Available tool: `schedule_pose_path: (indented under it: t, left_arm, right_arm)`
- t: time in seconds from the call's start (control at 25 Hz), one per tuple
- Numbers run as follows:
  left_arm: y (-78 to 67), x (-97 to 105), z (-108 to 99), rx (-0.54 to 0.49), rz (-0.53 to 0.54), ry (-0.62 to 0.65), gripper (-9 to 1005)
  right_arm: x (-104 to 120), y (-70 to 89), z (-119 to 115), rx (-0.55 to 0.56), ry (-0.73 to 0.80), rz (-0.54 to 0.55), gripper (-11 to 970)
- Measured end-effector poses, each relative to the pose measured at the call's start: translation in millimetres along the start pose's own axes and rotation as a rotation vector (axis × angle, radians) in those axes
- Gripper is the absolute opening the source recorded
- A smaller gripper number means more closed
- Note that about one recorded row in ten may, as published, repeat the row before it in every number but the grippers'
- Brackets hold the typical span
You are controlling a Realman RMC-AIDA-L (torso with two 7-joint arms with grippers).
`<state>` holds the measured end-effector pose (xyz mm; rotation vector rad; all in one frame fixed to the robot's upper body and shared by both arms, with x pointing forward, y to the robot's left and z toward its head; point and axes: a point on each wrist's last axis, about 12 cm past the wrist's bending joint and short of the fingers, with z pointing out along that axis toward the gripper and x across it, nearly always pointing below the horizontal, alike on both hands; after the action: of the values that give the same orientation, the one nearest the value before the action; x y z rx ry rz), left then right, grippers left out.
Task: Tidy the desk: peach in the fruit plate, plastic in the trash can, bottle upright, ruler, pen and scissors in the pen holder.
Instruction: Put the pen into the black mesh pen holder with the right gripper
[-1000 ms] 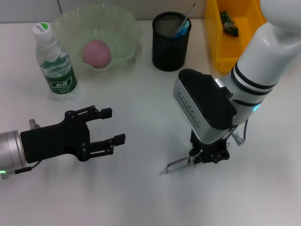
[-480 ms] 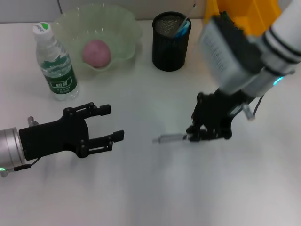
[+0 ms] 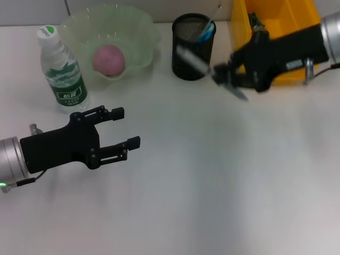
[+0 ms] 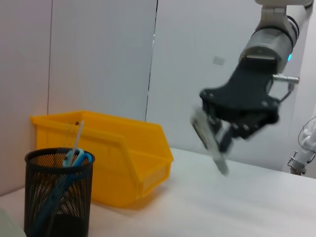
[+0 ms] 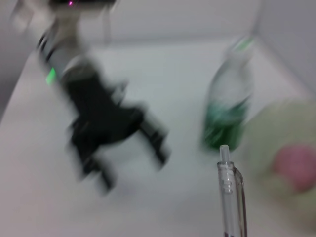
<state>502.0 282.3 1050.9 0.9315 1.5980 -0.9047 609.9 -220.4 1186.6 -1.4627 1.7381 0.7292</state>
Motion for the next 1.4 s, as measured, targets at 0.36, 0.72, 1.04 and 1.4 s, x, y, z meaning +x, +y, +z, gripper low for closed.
schedule_pose_path:
  t: [0.36,0.72,1.04,1.4]
  left_arm:
    - [0.3,-1,2,0.005,0.006,0.000,776]
    - [0.0,-2,3,0.018,0.010,-0.003,776]
    - [-0.1,-4,6,0.023,0.010,-0.010,776]
    - [-1.7,-4,12,0.035,0.002,-0.024,777]
  right_arm:
    - [20,-8.3,6,0.250,-0.351,0.088,119]
    - [34,-20.8,26,0.419,-0.529,0.191,120]
    - [37,-24.2,62,0.506,-0.535,0.195,121]
    - [37,-21.0,88,0.602,-0.529,0.170,136]
